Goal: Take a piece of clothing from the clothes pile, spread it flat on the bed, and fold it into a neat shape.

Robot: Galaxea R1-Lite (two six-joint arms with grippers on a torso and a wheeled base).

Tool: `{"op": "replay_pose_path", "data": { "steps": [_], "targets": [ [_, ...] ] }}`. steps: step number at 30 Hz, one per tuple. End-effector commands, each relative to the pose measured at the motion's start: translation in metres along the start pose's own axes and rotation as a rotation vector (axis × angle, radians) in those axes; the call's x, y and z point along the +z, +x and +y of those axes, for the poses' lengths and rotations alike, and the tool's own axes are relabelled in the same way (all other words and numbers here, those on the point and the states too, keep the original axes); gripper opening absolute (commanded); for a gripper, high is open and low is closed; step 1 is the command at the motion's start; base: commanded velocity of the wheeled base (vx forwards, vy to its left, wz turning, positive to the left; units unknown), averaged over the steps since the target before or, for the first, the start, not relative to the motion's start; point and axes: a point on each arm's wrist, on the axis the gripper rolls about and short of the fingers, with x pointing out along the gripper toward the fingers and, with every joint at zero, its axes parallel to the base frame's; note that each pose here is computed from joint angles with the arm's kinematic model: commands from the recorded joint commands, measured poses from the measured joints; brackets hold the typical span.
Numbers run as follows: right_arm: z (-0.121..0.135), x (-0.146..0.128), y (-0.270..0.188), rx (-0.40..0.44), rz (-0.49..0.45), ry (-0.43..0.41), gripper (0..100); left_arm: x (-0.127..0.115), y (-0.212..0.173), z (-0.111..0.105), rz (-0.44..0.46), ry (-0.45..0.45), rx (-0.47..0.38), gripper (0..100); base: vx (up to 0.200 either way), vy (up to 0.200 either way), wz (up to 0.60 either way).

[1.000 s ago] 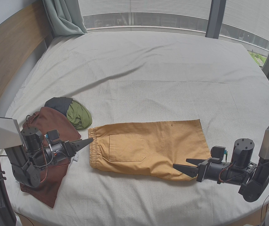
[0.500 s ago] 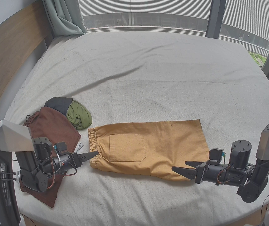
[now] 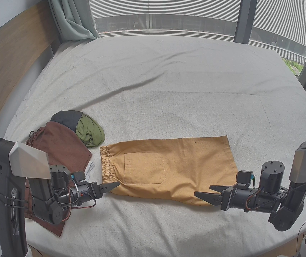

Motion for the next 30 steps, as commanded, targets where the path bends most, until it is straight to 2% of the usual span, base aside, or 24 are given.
{"op": "replay_pose_path", "data": {
  "steps": [1, 12, 18, 21, 30],
  "targets": [
    [-0.001, -0.002, 0.001, -0.001, 0.009, 0.003, 100, -0.01, 0.008, -0.003, 0.022, -0.048, 0.013, 100, 0.0, 0.0, 0.0],
    [-0.003, -0.005, 0.003, -0.006, 0.023, 0.008, 100, -0.003, 0.013, -0.011, 0.004, -0.148, -0.01, 100, 0.0, 0.0, 0.0],
    [-0.003, -0.006, 0.003, -0.007, 0.025, 0.007, 100, 0.02, 0.011, -0.024, -0.063, -0.241, -0.056, 100, 0.0, 0.0, 0.0],
    [-0.003, -0.006, 0.003, -0.008, 0.026, 0.008, 100, 0.024, 0.01, -0.027, -0.073, -0.276, -0.068, 100, 0.0, 0.0, 0.0],
    [-0.003, -0.007, 0.003, -0.007, 0.03, 0.009, 100, 0.027, 0.015, -0.026, -0.099, -0.273, -0.06, 100, 0.0, 0.0, 0.0]
  ]
}}
